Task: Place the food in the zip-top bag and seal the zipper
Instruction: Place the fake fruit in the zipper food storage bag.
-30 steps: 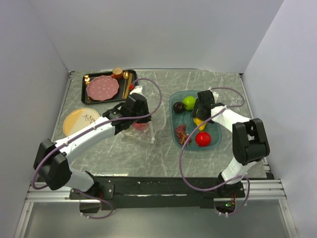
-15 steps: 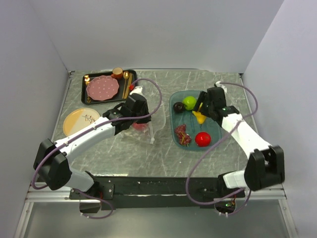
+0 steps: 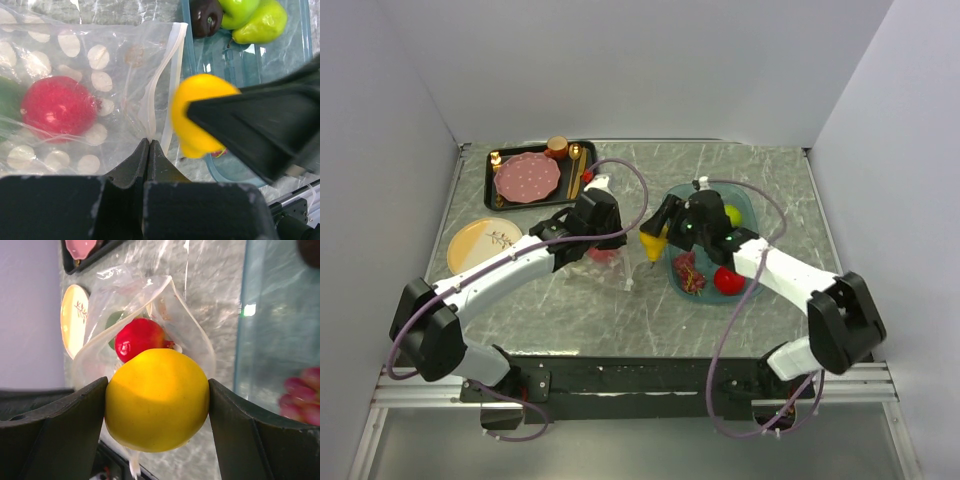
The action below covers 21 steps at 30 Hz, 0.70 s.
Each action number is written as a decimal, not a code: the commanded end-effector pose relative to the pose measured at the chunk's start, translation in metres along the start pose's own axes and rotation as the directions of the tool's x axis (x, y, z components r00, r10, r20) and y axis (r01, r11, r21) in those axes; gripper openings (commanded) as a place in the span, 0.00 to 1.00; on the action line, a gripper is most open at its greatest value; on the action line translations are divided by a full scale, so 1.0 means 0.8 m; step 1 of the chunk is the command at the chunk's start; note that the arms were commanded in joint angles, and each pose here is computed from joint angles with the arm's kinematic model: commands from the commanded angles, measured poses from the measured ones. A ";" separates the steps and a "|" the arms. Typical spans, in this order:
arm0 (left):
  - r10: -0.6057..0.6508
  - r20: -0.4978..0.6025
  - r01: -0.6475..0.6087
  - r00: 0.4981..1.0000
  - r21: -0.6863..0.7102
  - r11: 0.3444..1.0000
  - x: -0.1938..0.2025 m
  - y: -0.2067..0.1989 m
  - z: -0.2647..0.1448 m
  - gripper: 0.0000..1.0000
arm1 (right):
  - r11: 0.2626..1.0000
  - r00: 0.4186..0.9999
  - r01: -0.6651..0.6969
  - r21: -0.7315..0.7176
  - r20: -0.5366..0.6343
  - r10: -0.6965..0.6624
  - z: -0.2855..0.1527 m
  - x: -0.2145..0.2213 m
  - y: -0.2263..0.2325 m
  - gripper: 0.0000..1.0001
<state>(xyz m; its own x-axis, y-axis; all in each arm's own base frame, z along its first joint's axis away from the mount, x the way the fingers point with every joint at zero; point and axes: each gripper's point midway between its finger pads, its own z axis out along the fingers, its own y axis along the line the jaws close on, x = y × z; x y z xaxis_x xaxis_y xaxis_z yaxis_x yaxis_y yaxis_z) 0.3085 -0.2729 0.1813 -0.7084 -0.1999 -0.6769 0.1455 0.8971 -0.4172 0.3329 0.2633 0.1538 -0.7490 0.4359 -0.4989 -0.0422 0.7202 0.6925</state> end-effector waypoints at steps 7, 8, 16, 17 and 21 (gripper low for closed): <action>-0.021 0.046 0.018 0.999 0.074 0.997 -0.018 -0.021 -0.010 0.01 | 0.973 0.996 -0.086 -0.217 -0.038 0.079 0.047 -0.008 0.082 0.47; -0.021 0.046 0.018 0.999 0.080 0.997 -0.018 -0.022 -0.011 0.01 | 0.972 0.996 -0.090 -0.215 -0.033 0.085 0.049 -0.008 0.082 0.48; -0.023 0.055 0.019 0.998 0.076 0.997 -0.023 -0.023 -0.012 0.01 | 0.974 0.995 -0.072 -0.216 -0.090 0.054 0.059 0.004 0.083 0.76; -0.025 0.059 0.021 0.998 0.076 0.997 -0.025 -0.024 -0.013 0.01 | 0.972 0.995 -0.068 -0.223 -0.089 0.049 0.056 0.006 0.082 0.93; -0.029 0.078 0.023 0.997 0.081 0.996 -0.031 -0.026 -0.018 0.01 | 0.992 0.996 0.009 -0.126 -0.091 -0.020 0.045 0.009 0.058 0.97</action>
<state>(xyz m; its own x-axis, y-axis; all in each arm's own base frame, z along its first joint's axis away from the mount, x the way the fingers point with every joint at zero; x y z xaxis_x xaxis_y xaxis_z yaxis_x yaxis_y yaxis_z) 0.3102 -0.2749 0.1844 -0.7040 -0.2106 -0.6783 0.1493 0.8898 -0.4312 0.3574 0.3244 0.1493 -0.8126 0.4246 -0.3992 -0.0706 0.6082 0.7906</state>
